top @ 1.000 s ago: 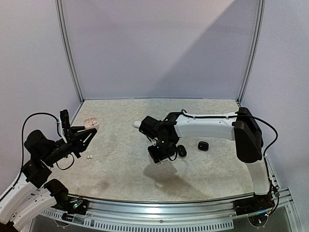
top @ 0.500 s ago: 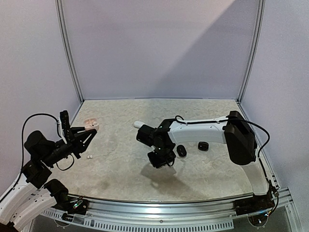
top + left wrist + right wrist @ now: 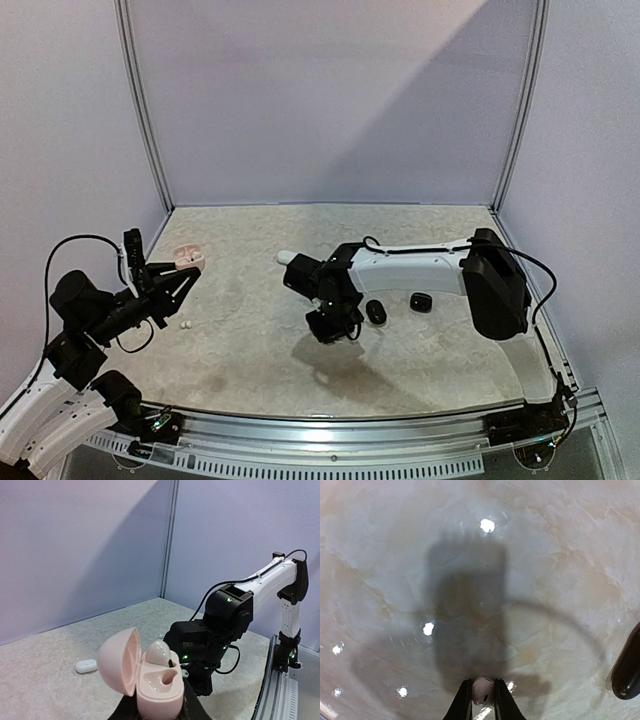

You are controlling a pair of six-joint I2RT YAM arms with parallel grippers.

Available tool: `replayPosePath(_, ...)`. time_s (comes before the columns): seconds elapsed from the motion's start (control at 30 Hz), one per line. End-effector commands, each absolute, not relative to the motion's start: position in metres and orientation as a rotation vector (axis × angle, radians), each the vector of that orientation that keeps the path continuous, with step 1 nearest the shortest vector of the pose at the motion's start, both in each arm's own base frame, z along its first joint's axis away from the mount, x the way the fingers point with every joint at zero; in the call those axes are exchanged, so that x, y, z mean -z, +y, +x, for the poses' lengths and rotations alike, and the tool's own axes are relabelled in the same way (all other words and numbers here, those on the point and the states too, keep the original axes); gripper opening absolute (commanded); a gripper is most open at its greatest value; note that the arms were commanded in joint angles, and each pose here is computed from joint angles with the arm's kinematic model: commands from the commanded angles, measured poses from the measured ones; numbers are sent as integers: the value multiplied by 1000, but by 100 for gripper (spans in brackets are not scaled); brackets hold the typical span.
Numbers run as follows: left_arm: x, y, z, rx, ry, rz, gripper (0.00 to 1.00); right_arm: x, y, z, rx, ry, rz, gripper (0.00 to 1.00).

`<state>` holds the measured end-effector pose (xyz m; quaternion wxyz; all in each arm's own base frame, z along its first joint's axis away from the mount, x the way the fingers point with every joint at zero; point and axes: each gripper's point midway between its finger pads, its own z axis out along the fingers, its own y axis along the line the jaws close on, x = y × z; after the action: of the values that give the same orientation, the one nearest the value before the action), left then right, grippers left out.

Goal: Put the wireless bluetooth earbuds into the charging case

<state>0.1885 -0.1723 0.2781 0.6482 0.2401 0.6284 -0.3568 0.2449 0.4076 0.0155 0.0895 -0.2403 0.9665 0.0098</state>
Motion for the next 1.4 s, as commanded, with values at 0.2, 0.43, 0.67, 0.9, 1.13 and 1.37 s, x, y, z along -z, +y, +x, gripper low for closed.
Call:
replayPosePath(0.2, -270, -171, 190, 807, 1443, 546, 0, -11, 432, 163, -357, 2834, -1342, 12)
replayPosePath(0.43, -269, -171, 189, 805, 1443, 549, 0, 4, 429, 130, -329, 2823, -1570, 20)
replayPosePath(0.67, -269, -172, 189, 810, 1445, 553, 0, -1, 423, 158, -110, 2783, -1475, 34)
replayPosePath(0.9, -269, -172, 189, 810, 1444, 551, 0, -17, 415, 179, 5, 2729, -1402, 37)
replayPosePath(1.13, -269, -172, 189, 812, 1445, 552, 0, -25, 402, 188, 122, 2721, -1377, 38)
replayPosePath(1.37, -268, -172, 189, 814, 1444, 552, 0, -46, 390, 216, 237, 2665, -1230, 39)
